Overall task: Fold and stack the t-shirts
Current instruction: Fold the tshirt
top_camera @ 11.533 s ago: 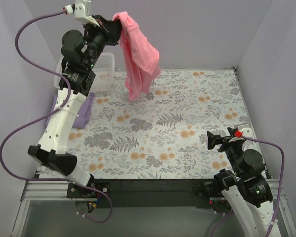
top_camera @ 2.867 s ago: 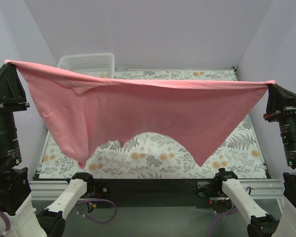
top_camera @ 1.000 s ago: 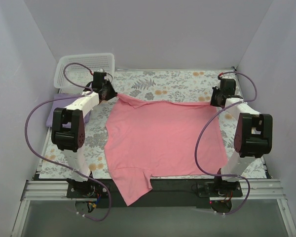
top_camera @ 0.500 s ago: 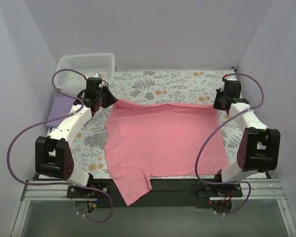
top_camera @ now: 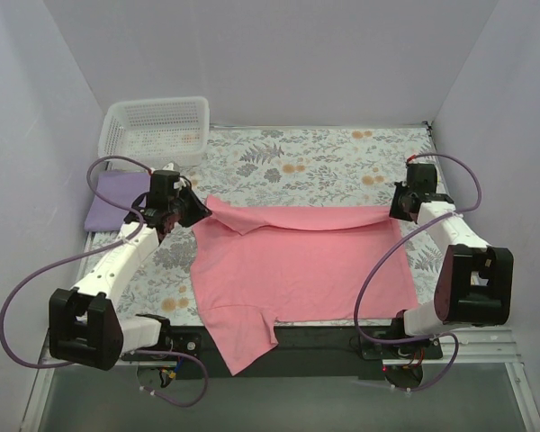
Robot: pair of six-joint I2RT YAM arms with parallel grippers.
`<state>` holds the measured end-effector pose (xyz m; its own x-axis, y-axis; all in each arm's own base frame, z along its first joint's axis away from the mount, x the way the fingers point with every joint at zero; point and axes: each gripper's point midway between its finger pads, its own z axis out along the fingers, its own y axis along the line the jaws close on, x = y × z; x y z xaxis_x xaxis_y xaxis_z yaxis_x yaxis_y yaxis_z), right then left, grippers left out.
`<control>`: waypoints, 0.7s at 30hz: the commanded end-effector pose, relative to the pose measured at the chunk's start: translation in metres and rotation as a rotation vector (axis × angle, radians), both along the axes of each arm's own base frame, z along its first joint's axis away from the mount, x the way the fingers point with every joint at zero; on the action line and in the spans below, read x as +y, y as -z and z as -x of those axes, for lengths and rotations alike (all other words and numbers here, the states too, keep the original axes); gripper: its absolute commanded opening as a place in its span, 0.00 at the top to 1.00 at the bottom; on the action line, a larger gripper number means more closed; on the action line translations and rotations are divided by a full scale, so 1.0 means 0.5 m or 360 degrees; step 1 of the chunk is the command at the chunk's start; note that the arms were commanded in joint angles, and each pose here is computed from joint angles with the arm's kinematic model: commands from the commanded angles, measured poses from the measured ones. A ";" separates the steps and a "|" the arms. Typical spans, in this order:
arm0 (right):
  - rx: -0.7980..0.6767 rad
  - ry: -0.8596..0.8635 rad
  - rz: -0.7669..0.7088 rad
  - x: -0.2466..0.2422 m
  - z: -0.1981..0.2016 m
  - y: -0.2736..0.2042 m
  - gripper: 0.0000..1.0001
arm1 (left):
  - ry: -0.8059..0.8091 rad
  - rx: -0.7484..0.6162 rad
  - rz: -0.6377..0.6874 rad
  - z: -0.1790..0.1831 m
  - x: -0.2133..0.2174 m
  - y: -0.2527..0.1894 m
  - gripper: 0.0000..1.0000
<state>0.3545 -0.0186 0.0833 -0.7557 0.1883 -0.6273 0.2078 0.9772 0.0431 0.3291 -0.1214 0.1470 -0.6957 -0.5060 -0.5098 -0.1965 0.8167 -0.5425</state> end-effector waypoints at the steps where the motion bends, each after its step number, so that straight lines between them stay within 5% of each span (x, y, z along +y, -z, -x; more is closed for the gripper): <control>1: 0.0027 0.0082 0.0017 -0.015 0.017 0.012 0.99 | 0.0045 0.0036 0.0052 0.042 -0.011 0.008 1.00; 10: 0.0165 0.0103 -0.0005 -0.013 0.031 0.079 0.97 | 0.0037 0.0128 0.0057 0.079 -0.006 0.077 1.00; 12: 0.0168 0.0080 -0.0020 -0.007 0.031 0.079 0.89 | 0.0033 0.0118 0.0035 0.072 -0.003 0.082 1.00; 16: 0.0115 0.0067 -0.0031 -0.002 0.026 0.048 0.50 | 0.0032 0.0093 -0.0034 0.047 0.005 0.081 1.00; 21: -0.0041 -0.0086 -0.0008 0.059 0.013 -0.027 0.47 | 0.0032 0.0028 -0.0136 -0.017 0.011 0.059 1.00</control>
<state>0.3359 -0.0105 0.0586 -0.8028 0.2049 -0.5599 0.2255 0.9737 0.0329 0.3063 -0.1174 0.0940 -0.7604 -0.4736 -0.4444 -0.2403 0.8409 -0.4850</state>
